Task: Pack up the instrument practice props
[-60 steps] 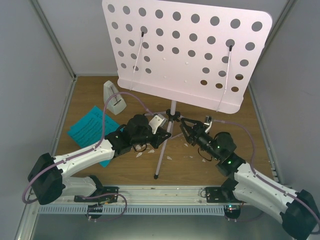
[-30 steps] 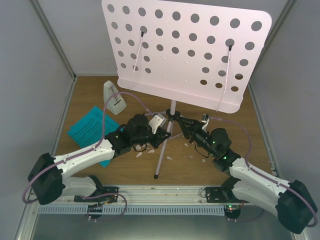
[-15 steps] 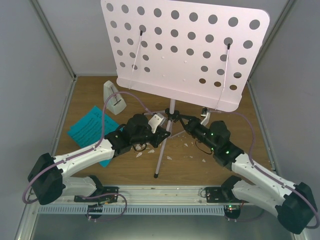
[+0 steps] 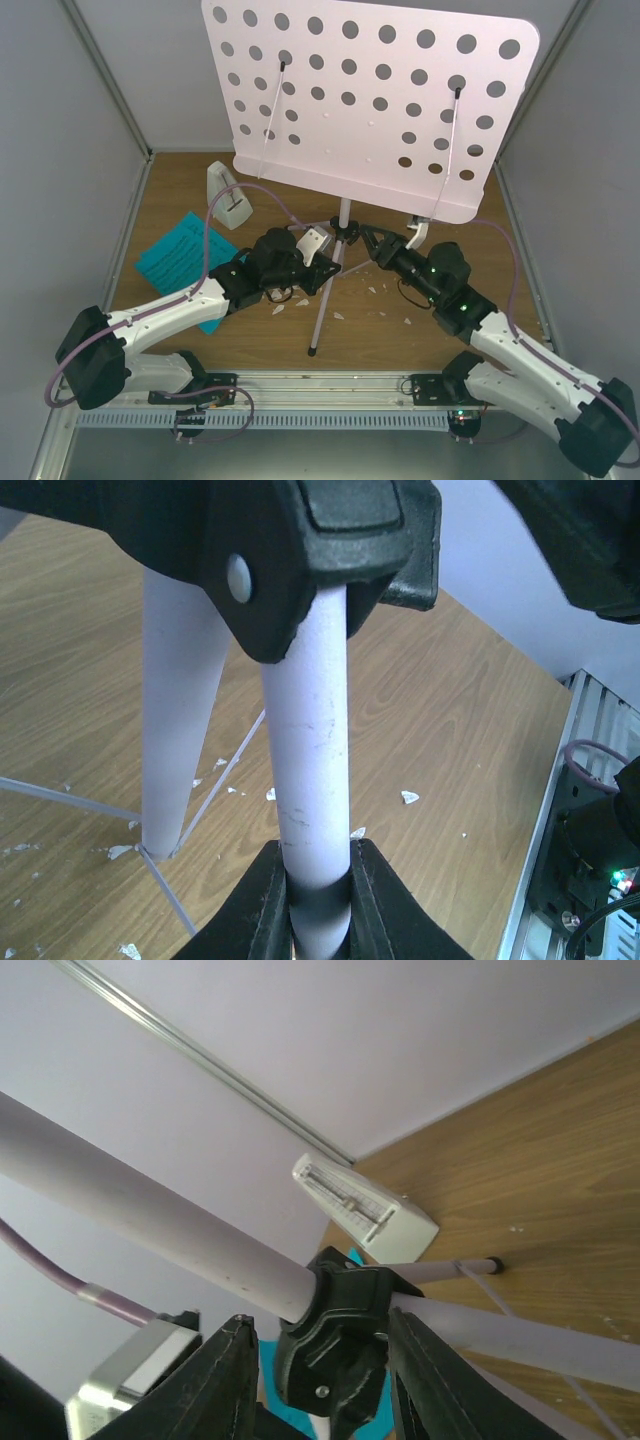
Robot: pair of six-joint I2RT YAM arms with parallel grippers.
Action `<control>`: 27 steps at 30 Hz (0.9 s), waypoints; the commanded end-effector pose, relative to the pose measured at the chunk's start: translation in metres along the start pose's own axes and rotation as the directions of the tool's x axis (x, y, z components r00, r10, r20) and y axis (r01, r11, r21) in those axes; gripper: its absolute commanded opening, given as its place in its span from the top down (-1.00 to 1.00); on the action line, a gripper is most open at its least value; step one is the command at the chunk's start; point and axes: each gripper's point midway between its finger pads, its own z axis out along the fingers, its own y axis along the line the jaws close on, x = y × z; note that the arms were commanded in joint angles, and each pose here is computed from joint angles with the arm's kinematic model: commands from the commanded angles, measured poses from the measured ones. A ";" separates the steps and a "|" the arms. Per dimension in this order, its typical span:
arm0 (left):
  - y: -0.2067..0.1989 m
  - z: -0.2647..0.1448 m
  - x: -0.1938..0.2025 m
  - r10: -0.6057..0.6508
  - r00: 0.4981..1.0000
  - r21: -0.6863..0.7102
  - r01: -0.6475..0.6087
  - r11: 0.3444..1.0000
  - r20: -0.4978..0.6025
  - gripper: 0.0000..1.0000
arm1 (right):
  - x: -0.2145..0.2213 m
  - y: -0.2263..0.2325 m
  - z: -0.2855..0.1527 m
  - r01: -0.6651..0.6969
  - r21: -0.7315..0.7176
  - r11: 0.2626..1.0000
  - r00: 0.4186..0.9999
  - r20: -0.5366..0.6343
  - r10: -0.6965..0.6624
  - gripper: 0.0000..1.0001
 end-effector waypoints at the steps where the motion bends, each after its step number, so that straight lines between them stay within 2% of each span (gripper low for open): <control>1: 0.005 0.001 -0.014 0.051 0.998 -0.035 -0.050 0.998 0.039 1.00 | -0.005 0.004 0.005 0.115 0.020 0.993 0.993 -0.014 -0.115 0.23; 9: 0.006 0.001 -0.014 0.048 0.998 -0.035 -0.046 0.998 0.039 1.00 | 0.005 0.000 0.014 0.140 0.028 0.990 0.988 -0.072 -0.137 0.27; 27: 0.006 0.002 -0.014 0.050 0.998 -0.035 -0.049 0.998 0.038 1.00 | 0.026 -0.004 0.015 0.083 -0.020 0.996 0.987 -0.133 -0.085 0.36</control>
